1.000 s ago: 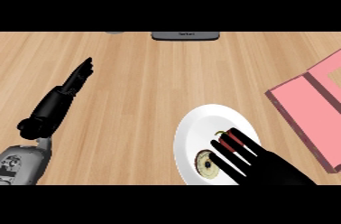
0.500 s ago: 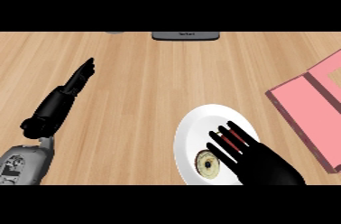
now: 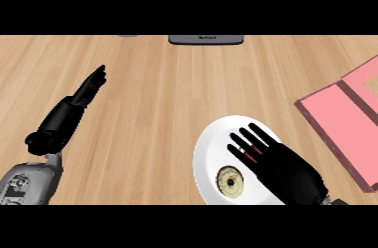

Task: Pick the bell pepper from the plate and place it in the cardboard box

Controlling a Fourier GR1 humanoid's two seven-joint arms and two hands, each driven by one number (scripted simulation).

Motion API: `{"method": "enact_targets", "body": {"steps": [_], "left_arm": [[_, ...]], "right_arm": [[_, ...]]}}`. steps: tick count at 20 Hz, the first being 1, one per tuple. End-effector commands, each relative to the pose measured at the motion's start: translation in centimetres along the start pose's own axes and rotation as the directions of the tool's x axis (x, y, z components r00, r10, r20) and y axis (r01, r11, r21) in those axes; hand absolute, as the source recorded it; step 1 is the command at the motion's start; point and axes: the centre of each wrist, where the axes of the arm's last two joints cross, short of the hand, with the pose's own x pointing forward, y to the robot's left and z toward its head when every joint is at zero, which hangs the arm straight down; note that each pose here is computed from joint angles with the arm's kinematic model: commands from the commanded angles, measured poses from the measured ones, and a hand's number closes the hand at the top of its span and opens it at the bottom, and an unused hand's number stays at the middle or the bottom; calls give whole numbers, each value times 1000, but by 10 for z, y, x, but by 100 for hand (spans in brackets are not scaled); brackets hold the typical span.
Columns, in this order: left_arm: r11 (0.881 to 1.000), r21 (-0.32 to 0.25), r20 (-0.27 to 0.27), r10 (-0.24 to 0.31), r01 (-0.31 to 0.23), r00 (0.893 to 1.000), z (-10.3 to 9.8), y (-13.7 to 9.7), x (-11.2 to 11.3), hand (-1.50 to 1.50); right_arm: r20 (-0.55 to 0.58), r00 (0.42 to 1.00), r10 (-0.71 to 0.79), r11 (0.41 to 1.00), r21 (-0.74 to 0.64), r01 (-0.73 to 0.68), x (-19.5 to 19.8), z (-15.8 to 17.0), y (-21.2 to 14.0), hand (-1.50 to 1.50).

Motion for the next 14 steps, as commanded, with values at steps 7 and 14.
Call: {"method": "enact_targets", "body": {"steps": [7,14], "left_arm": [[1000,7,14,1,-1,1000,1,-2,-2,0],[1000,1,9,6,-6,1000,-3,-15,-1,0]], "right_arm": [[-6,1000,12,998,57,-11,-9,-7,22,-150],[-49,999,18,1000,21,-17,-12,-14,37,-150]]}}
